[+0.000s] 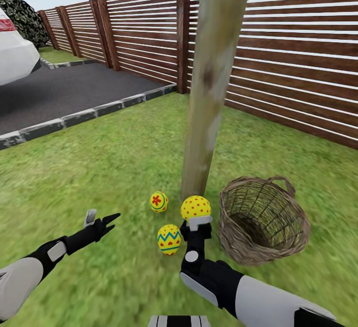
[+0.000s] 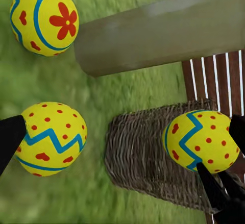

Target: Take the three Easter eggs out of the wicker basket on the lawn in the garden, then place them on the lawn next to a single tree (choose any tree) so that all three eggs are next to the same tree and none are left in the basket.

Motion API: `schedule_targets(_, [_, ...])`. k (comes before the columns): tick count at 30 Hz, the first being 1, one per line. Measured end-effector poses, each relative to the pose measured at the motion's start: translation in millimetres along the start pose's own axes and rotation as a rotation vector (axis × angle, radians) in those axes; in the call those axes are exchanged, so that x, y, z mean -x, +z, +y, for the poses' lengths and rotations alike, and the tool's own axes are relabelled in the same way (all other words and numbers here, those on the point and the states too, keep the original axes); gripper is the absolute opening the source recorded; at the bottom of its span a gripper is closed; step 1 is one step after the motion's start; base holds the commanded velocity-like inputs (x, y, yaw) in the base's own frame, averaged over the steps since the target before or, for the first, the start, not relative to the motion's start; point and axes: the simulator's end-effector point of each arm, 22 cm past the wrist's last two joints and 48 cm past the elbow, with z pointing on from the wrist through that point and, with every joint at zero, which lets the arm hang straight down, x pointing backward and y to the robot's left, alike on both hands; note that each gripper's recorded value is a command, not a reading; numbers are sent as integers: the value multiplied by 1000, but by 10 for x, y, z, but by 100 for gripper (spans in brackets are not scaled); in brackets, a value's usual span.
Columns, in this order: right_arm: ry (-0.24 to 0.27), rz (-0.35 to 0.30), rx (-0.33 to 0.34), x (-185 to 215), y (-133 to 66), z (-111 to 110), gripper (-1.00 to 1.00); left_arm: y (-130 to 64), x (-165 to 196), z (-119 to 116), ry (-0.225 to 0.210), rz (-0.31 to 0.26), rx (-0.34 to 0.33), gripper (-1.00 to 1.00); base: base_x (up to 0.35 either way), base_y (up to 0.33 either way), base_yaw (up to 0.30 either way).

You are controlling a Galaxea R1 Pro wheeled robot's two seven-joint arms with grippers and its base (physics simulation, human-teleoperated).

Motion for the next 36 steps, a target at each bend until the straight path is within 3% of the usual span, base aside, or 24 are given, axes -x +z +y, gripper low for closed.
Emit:
schedule_targets(11, [-38, 67, -26, -390, 120, -9, -100, 34, -116, 235, -29, 25, 30, 100, 1, 1, 0])
schedule_targets(29, [-45, 137, 2, -791, 181, 194, -100, 168, -404, 594, -80, 67, 68, 100, 0, 0, 0])
schedule_targets(36, [-50, 166, 8, -967, 209, 231, -100, 258, -583, 782, -103, 92, 114, 100, 0, 0, 0])
